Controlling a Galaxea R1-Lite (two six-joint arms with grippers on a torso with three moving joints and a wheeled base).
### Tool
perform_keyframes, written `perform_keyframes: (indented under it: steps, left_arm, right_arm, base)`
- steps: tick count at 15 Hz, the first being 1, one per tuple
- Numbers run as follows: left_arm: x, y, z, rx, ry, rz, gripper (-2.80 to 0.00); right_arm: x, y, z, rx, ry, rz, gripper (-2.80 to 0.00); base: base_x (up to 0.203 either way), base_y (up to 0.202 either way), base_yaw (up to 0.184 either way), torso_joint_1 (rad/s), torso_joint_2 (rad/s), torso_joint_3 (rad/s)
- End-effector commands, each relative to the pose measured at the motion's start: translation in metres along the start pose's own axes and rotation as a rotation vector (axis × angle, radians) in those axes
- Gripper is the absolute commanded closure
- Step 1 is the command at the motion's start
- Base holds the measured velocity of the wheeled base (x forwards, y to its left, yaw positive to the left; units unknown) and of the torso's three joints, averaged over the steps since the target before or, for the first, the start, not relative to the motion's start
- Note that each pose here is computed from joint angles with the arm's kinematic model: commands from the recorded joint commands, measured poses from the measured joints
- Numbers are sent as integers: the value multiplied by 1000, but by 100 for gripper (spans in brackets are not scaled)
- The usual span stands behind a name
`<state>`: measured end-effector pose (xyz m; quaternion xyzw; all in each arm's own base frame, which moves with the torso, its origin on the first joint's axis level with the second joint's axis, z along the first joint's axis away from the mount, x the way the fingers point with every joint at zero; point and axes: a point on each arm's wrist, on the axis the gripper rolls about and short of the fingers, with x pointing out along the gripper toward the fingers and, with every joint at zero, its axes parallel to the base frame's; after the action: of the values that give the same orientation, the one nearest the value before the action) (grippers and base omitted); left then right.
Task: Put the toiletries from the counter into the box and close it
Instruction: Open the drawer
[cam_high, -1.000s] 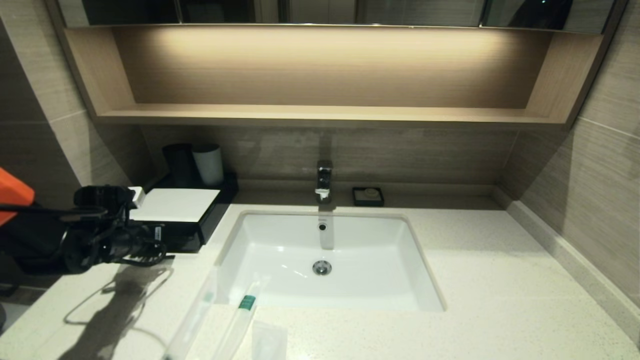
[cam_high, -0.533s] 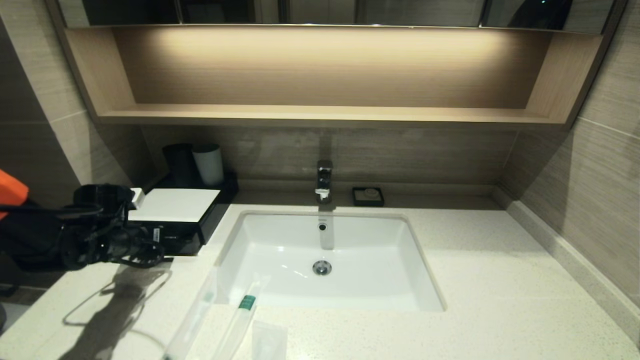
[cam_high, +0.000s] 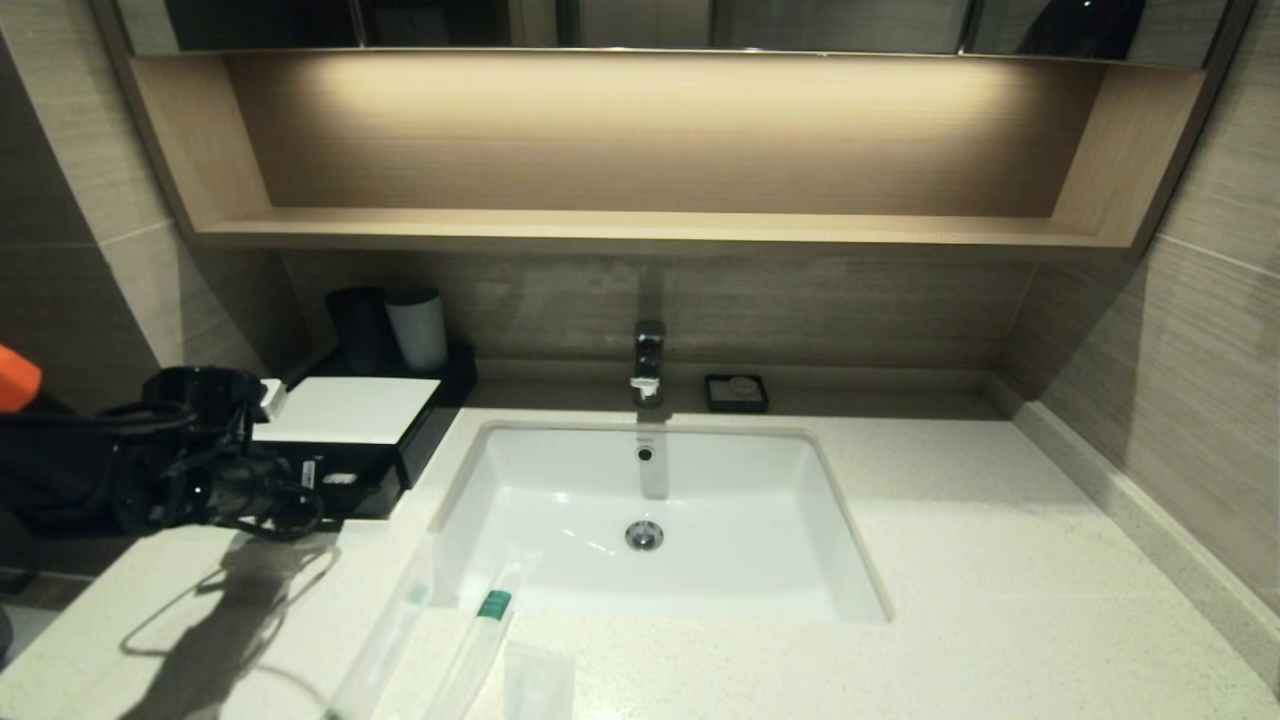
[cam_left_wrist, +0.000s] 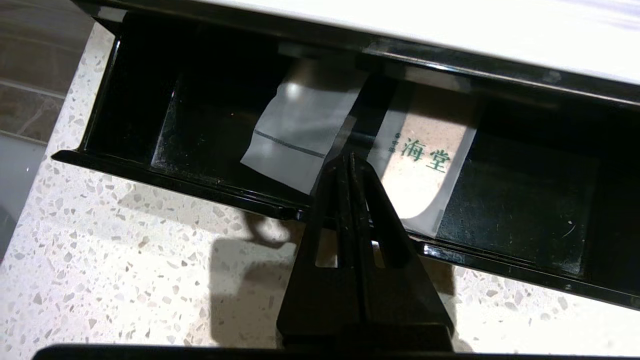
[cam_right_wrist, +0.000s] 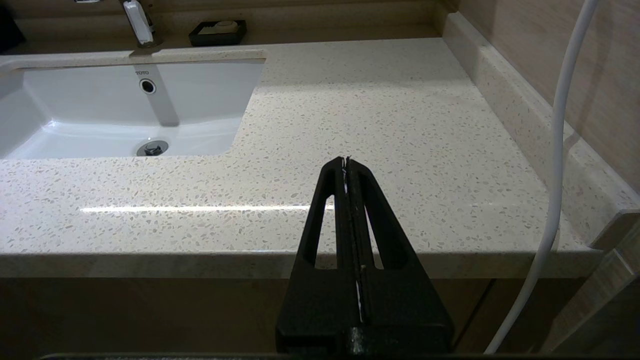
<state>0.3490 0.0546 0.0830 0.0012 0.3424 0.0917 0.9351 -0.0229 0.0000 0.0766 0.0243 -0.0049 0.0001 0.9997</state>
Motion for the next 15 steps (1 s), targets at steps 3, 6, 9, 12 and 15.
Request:
perform_keyframes:
  steps: [3,6,9,12,15]
  left_arm:
    - [-6,1,3,1,-5,1,0]
    - [-9,1,2,1,12,2,0]
    - [-12,1,2,3,20,2,0]
    - [-16,2,3,5,28,1,0]
    - [-21,1,3,8,43,-1,0]
  right_arm:
    - [0,0,0,1,1,0,0]
    - [0,0,0,1,1,0,0]
    - [0,0,0,1,2,0,0]
    - [0,0,0,1,1,0,0]
    - [0,0,0,1,1,0,0]
  base:
    - [0,0,0,0,0,0]
    - [0,0,0,0,0,0]
    - [0,0,0,0,0,0]
    - [0,0,0,0,0,0]
    - [0,0,0,0,0,0]
